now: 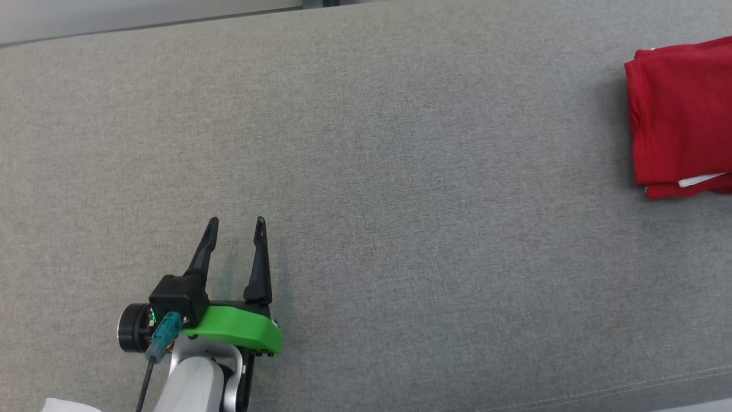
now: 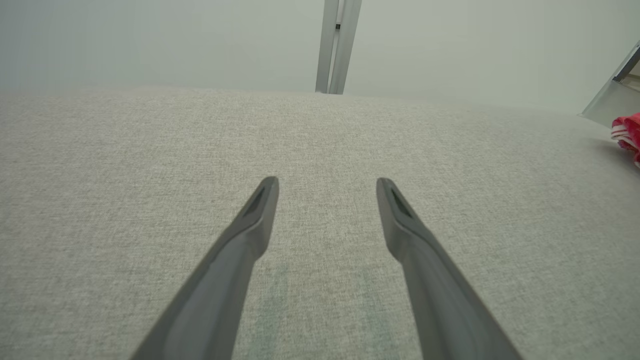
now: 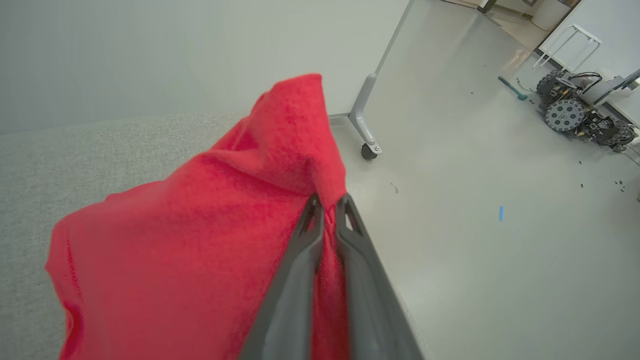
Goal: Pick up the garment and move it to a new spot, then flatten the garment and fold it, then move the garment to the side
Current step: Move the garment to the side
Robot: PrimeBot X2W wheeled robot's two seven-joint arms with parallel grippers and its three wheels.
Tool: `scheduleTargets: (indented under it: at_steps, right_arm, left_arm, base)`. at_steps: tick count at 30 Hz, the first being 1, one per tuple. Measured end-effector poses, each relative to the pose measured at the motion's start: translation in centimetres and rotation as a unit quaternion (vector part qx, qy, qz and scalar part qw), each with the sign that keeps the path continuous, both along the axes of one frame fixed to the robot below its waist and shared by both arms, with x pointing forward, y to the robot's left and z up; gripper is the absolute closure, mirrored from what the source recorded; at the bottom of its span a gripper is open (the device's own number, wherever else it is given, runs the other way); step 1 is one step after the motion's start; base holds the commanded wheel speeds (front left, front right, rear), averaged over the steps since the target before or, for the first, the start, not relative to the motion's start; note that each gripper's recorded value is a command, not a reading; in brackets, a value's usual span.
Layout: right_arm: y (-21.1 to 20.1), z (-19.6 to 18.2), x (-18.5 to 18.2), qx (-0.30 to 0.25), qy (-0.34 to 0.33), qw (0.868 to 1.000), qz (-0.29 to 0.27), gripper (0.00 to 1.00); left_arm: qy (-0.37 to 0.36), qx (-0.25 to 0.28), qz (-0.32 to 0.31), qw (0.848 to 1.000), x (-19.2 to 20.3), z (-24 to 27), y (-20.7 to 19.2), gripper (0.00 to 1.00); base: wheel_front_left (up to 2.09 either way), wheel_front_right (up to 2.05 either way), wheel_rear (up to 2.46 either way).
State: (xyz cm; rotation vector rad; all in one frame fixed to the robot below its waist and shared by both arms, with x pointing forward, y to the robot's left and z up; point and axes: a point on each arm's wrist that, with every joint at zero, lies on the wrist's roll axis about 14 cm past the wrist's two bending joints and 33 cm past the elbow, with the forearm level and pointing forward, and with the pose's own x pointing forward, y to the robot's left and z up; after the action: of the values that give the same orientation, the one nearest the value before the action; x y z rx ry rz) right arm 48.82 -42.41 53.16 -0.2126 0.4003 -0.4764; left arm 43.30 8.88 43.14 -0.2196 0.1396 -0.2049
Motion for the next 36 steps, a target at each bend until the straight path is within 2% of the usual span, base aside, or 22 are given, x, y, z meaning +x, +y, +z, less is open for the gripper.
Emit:
scheduleTargets:
  at_steps: [5, 6, 7, 8, 9, 14, 24, 31, 36]
  right_arm:
    - [0.0, -1.9, 1.1, -0.017, 0.015, 1.000, 0.005, 1.00]
    - [-0.1, -2.2, 1.3, -0.019, 0.017, 1.000, 0.004, 0.87]
    - [-0.1, -2.6, 1.5, -0.022, 0.019, 1.000, 0.004, 0.55]
    - [-0.2, -2.7, 1.7, -0.030, 0.018, 0.999, 0.005, 0.13]
    - [-0.4, -2.9, 1.8, -0.039, 0.020, 0.999, 0.005, 0.00]
    - [-0.5, -2.8, 2.6, -0.068, 0.004, 0.998, 0.010, 0.00]
    - [2.6, -1.7, 3.7, -0.053, -0.049, 0.996, 0.046, 0.00]
    - [7.2, -0.6, 4.6, -0.035, -0.090, 0.989, 0.113, 0.00]
    - [12.8, 0.6, 5.1, -0.017, -0.125, 0.974, 0.187, 0.00]
  left_arm:
    - [0.014, 0.013, 0.004, 1.000, 0.2, -1.3, 0.8, 0.00]
    - [0.016, 0.014, 0.004, 1.000, 0.3, -1.5, 0.8, 0.00]
    - [0.017, 0.017, 0.005, 1.000, 0.4, -1.8, 1.0, 0.00]
    - [0.019, 0.019, 0.005, 1.000, 0.4, -2.0, 1.1, 0.00]
    - [0.021, 0.020, 0.006, 1.000, 0.5, -2.2, 1.2, 0.00]
    - [0.029, 0.022, 0.006, 0.999, 0.6, -2.9, 1.3, 0.00]
    - [0.016, 0.019, -0.002, 1.000, 0.8, -1.9, 0.6, 0.00]
    - [-0.021, 0.008, 0.004, 1.000, 1.8, 0.9, 0.8, 0.00]
    - [-0.038, -0.004, 0.024, 0.999, 2.0, 2.7, 1.6, 0.00]
  base:
    - [0.00, 0.00, 0.00]
    - [0.00, 0.00, 0.00]
    - [0.00, 0.00, 0.00]
    - [0.00, 0.00, 0.00]
    - [0.00, 0.00, 0.00]
    - [0.00, 0.00, 0.00]
    - [0.00, 0.00, 0.00]
    - [0.00, 0.00, 0.00]
    - [0.00, 0.00, 0.00]
